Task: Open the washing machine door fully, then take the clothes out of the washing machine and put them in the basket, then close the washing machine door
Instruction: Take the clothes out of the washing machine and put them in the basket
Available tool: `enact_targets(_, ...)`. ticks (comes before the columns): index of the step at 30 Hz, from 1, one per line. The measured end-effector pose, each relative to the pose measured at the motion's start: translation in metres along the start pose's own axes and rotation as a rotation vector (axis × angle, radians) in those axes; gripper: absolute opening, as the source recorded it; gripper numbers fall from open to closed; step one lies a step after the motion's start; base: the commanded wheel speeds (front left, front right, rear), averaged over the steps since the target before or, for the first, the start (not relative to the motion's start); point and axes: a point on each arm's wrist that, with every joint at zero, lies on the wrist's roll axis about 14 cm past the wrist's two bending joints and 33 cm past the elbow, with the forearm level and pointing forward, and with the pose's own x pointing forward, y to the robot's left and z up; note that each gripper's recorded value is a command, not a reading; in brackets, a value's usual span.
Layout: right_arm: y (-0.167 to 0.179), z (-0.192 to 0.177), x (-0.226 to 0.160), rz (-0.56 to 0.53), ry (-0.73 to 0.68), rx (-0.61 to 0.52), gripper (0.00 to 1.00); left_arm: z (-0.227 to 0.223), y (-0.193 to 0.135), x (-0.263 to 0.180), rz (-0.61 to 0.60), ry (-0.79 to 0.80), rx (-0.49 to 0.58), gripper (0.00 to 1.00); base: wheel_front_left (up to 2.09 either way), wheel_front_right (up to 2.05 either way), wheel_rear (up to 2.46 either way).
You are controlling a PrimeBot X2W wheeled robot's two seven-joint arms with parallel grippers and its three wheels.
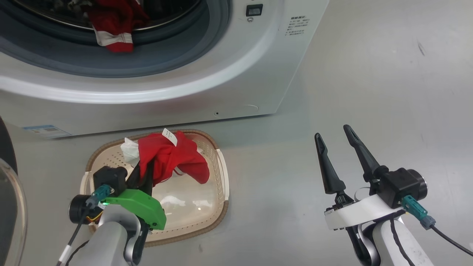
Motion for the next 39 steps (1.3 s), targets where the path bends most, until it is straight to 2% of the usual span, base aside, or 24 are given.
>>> enact_targets(3, -0.002, -0.002, 0.004, -0.002, 0.003, 0.000, 1.00, -0.011, 0.004, 0.006, 0.006, 0.044, 0.004, 0.00, 0.00, 0.00, 0.00)
enact_targets(7, -0.007, -0.006, 0.015, -0.001, 0.008, -0.001, 1.00, -0.046, 0.018, 0.016, 0.037, 0.182, 0.002, 0.00, 0.00, 0.00, 0.00)
enact_targets(14, -0.015, -0.014, 0.023, -0.011, 0.026, -0.003, 1.00, -0.074, 0.029, 0.030, 0.067, 0.288, -0.017, 0.00, 0.00, 0.00, 0.00)
enact_targets(16, -0.018, -0.015, 0.024, -0.019, 0.028, -0.006, 1.00, -0.080, 0.031, 0.032, 0.074, 0.315, -0.023, 0.49, 0.00, 0.00, 0.00)
enact_targets(17, -0.018, -0.015, 0.024, -0.019, 0.028, -0.006, 1.00, -0.080, 0.031, 0.032, 0.074, 0.315, -0.023, 0.89, 0.00, 0.00, 0.00)
enact_targets(18, -0.020, -0.016, 0.023, -0.024, 0.030, -0.007, 1.00, -0.082, 0.031, 0.033, 0.076, 0.323, -0.022, 1.00, 0.00, 0.00, 0.00)
enact_targets(24, -0.021, -0.020, 0.023, -0.027, 0.041, -0.006, 1.00, -0.076, 0.037, 0.041, 0.098, 0.302, -0.016, 1.00, 0.00, 0.00, 0.00)
enact_targets(39, -0.013, -0.010, 0.024, -0.006, 0.016, -0.005, 1.00, -0.023, 0.038, 0.042, 0.095, 0.103, 0.044, 1.00, 0.00, 0.00, 0.00)
